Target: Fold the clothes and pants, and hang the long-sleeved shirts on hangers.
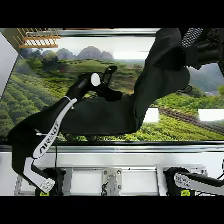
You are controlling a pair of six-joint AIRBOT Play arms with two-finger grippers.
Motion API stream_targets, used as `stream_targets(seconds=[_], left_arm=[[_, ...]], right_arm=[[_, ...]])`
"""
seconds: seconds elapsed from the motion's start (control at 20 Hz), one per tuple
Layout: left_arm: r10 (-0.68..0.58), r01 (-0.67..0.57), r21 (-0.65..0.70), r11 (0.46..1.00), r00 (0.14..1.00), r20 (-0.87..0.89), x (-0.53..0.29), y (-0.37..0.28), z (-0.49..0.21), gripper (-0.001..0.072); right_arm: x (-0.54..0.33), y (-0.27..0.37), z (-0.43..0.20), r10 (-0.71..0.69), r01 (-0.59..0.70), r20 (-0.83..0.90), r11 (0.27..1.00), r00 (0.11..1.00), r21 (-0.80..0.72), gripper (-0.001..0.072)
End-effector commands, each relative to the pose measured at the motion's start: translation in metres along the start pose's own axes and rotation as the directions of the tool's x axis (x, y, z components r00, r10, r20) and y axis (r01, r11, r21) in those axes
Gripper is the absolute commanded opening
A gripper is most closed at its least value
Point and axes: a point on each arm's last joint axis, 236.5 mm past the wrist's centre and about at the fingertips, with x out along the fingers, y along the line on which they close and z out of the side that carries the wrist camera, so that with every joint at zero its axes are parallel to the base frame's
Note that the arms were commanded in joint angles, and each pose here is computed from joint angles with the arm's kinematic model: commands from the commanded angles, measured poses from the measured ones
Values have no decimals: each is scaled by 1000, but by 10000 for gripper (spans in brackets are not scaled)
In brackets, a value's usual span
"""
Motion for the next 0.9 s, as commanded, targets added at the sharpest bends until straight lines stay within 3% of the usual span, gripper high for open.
stream_targets(seconds=[0.0,0.5,0.85], left_arm=[[33,-31,-26,999,994,99,-63,36,23,11],[204,-154,-155,976,898,390,-261,126,34,11],[341,-245,-247,937,787,514,-364,157,7,11]], right_arm=[[28,20,14,50,-51,-7,998,999,-36,16],[188,55,12,258,-260,-87,966,962,-9,15],[313,52,-25,246,-244,-119,969,962,29,15]])
